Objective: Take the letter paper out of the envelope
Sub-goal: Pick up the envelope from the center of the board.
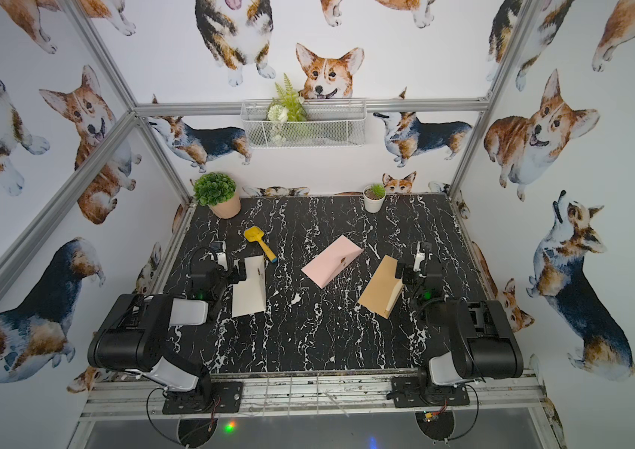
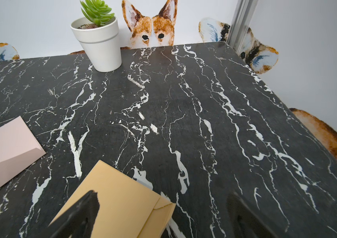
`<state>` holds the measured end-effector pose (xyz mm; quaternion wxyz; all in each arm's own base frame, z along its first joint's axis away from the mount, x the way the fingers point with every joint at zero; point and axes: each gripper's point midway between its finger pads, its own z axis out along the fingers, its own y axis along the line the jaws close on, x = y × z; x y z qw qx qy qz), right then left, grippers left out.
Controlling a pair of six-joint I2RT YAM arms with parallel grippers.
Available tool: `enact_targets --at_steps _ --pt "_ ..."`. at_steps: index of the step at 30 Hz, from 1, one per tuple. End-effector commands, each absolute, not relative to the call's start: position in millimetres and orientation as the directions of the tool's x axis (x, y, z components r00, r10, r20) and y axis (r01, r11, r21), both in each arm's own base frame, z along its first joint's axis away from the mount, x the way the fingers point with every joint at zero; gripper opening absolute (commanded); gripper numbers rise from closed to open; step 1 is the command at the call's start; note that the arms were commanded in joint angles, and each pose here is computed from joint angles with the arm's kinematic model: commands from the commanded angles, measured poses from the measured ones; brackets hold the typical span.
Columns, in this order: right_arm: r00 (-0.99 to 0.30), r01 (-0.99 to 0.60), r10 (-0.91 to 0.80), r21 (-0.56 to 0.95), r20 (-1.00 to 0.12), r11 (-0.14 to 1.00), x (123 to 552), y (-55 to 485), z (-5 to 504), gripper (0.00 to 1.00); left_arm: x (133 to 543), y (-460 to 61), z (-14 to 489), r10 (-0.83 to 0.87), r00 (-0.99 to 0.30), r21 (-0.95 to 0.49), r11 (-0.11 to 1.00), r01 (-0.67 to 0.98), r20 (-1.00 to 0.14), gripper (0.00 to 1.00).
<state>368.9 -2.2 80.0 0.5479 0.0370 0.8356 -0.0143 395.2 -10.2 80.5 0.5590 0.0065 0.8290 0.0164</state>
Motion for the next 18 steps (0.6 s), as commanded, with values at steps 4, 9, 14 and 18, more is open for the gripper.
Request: enact_targets --at_steps 4,9,14,18 --pt "-0.271 0.257 0.03 -0.043 -0.962 0.965 359.1 -21.3 104.4 0.86 397.3 -7.6 90.4 0.045 -0.337 0.059 0.998 -0.033 -0.94 1.0" --pt "-0.332 0.256 0.074 -0.014 -0.94 0.967 371.4 -29.1 99.4 0.89 386.3 0.0 115.6 0.061 -0.29 0.104 0.986 -0.134 -0.955 0.98" --pt "-0.335 0.255 0.107 0.019 -0.936 0.967 370.5 -33.2 98.1 0.96 373.9 -38.1 181.9 0.106 -0.207 0.13 0.986 -0.107 -0.973 0.98" --pt "-0.397 0.205 0.018 -0.069 -0.917 0.976 378.6 -15.3 129.1 0.94 356.4 -86.6 220.7 -0.053 -0.175 -0.061 0.997 0.04 -0.983 0.94"
